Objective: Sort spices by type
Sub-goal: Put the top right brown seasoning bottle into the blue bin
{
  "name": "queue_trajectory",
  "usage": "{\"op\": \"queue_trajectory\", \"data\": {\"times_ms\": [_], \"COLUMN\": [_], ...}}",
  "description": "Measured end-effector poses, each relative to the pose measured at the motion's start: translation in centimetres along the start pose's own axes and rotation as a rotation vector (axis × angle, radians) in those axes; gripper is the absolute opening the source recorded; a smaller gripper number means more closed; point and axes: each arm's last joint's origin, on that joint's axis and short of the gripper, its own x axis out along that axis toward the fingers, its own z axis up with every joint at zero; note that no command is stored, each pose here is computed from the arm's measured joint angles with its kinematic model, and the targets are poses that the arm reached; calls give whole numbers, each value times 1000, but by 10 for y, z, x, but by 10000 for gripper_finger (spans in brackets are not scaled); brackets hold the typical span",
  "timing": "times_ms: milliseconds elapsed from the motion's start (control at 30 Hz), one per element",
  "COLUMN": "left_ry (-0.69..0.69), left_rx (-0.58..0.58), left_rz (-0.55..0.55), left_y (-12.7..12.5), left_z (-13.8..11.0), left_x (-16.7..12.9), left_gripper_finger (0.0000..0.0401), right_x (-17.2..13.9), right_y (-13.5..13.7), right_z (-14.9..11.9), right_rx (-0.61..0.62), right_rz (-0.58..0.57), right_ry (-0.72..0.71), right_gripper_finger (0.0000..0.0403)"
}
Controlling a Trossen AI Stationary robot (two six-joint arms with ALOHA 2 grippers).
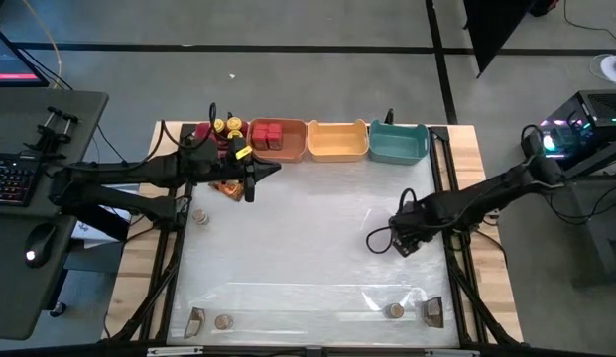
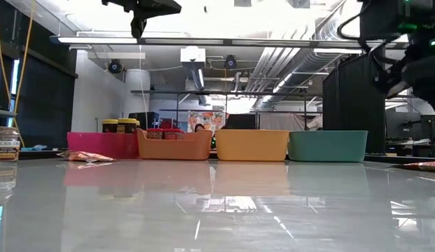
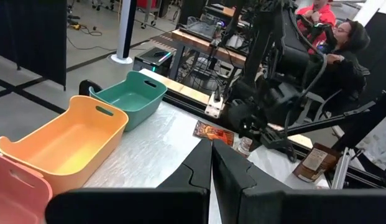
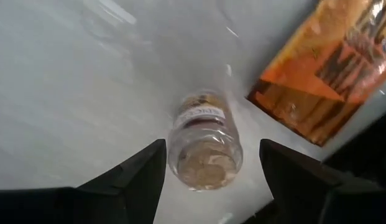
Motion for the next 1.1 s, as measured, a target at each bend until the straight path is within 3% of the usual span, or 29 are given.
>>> {"op": "queue_trajectory", "data": {"times_ms": [600,767,833,967,1100], "left_ry": [-1,-62,-98,-158,-212], "left_rx": [35,47,43,76,124], "left_rz": [2,0,6,27,43], "left_y": [0,2,4,8,10], "left_z": [0,8,14,26,37], "left_x": [-1,-7,-11,-24,-36], "left_gripper_finger": [0,0,0,0,0], "right_x": [23,24,20,2,-36], "right_y": [17,19,21,32,49], "right_z": [9,10,10,12,23], "right_rx": [-10,-11,-12,-48,-86], "right_rz": [-50,-34,-27,4,76], "right_ry": [67,60,55,21,-94], "right_gripper_finger": [253,207,182,182,182]}}
